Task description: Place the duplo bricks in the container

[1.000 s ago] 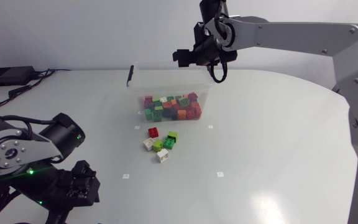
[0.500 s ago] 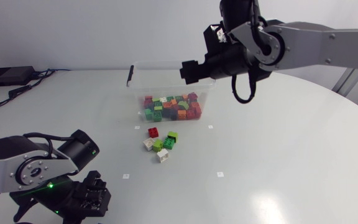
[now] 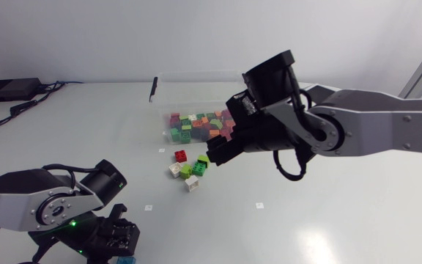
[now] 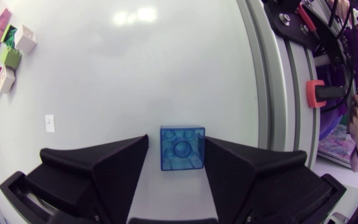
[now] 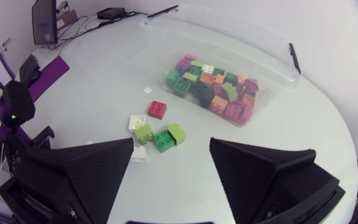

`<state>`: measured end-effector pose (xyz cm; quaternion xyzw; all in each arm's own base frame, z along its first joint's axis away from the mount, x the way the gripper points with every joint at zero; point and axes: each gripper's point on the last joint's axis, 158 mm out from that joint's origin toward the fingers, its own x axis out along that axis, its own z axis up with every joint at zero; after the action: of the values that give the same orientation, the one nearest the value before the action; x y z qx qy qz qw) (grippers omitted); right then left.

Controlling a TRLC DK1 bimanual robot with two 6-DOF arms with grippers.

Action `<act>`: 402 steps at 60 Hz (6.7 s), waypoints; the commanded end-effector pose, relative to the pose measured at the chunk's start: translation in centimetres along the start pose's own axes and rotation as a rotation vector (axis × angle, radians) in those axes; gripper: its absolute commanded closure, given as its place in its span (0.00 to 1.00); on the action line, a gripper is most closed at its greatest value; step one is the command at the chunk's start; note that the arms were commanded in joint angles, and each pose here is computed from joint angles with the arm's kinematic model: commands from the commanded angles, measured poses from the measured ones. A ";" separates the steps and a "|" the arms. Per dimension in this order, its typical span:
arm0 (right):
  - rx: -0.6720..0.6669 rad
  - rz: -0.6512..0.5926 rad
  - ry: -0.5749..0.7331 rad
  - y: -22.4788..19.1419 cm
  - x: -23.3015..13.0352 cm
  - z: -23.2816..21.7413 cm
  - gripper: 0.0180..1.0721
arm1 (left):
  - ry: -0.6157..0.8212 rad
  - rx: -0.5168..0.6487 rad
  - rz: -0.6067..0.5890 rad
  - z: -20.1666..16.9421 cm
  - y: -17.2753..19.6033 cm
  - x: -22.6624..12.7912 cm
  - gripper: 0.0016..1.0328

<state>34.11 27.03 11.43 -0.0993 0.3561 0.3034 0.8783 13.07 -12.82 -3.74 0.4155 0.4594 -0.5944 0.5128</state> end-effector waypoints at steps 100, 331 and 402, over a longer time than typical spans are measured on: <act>-0.076 0.044 0.502 6.2 12.4 -9.9 0.67 | -0.549 -0.466 0.515 4.5 21.2 -20.0 0.85; -0.047 0.077 0.171 -1.5 2.9 -2.2 0.10 | -0.331 -0.452 0.473 6.1 24.3 0.3 0.83; -0.754 0.365 0.349 5.0 13.3 -5.4 0.10 | -0.482 -0.518 0.731 2.8 22.4 -19.0 0.87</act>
<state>35.67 34.32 -0.64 -0.3733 0.3854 0.5266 0.6594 36.58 -12.40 9.46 0.2686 0.3136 -0.3299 0.8489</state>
